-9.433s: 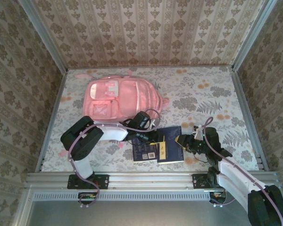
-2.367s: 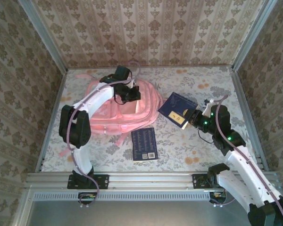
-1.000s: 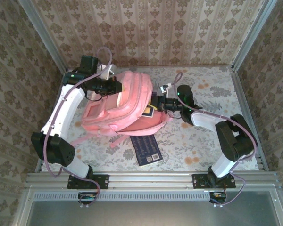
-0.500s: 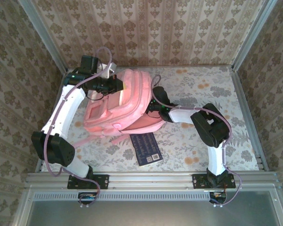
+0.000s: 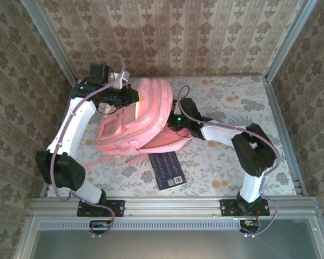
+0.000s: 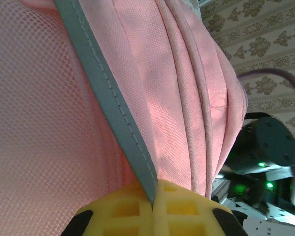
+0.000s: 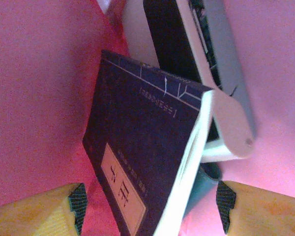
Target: Pack the student bag
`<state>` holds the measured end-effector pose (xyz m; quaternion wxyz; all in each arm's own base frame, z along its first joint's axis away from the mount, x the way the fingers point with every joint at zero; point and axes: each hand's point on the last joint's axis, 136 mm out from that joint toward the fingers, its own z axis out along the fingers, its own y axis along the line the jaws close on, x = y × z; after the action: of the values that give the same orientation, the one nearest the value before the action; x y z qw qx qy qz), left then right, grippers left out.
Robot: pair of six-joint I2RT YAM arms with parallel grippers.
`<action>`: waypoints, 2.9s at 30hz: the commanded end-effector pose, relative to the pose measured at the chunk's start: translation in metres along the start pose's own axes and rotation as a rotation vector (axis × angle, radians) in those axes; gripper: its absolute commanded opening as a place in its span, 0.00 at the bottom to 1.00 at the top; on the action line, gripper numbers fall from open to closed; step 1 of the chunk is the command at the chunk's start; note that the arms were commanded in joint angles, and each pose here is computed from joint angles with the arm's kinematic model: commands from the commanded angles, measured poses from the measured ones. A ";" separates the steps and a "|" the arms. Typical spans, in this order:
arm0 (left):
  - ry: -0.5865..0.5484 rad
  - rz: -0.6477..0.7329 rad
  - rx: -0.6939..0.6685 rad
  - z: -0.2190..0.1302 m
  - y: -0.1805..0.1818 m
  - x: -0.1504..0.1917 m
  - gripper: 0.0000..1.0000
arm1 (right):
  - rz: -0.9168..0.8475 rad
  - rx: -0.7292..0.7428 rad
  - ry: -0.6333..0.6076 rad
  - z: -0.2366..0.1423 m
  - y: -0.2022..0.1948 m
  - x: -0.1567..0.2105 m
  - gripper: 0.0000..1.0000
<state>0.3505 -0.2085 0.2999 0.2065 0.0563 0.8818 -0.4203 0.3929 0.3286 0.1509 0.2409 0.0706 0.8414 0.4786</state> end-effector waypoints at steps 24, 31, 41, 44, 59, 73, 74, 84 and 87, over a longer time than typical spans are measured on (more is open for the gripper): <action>0.023 0.013 -0.002 0.069 0.002 0.037 0.41 | -0.189 0.351 -0.040 -0.162 -0.056 0.065 0.62; 0.045 -0.014 0.018 0.046 -0.003 0.119 0.53 | -0.194 0.288 0.155 -0.139 -0.059 0.126 0.63; 0.128 -0.240 -0.102 0.069 0.068 0.255 0.77 | -0.070 0.296 0.182 -0.120 -0.081 0.157 0.63; 0.118 -0.325 -0.132 0.075 0.087 0.274 0.76 | -0.024 0.287 0.170 -0.115 -0.086 0.161 0.63; 0.084 -0.425 -0.107 0.113 0.104 0.274 0.67 | -0.018 0.367 0.232 -0.096 -0.109 0.190 0.62; 0.107 -0.389 -0.026 0.126 0.072 0.268 0.41 | 0.004 0.395 0.259 -0.087 -0.127 0.201 0.60; 0.106 -0.387 -0.025 0.126 0.071 0.268 0.40 | 0.004 0.394 0.259 -0.087 -0.128 0.201 0.60; 0.123 -0.383 -0.012 0.131 0.069 0.275 0.15 | 0.015 0.397 0.258 -0.085 -0.132 0.203 0.58; 0.125 -0.380 -0.014 0.128 0.067 0.274 0.07 | 0.006 0.428 0.233 -0.095 -0.133 0.198 0.59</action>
<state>0.1620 -0.2623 0.0410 0.0700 -0.1192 0.9074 -0.3968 0.1964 0.2612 0.0271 0.1247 0.0623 0.9393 0.3135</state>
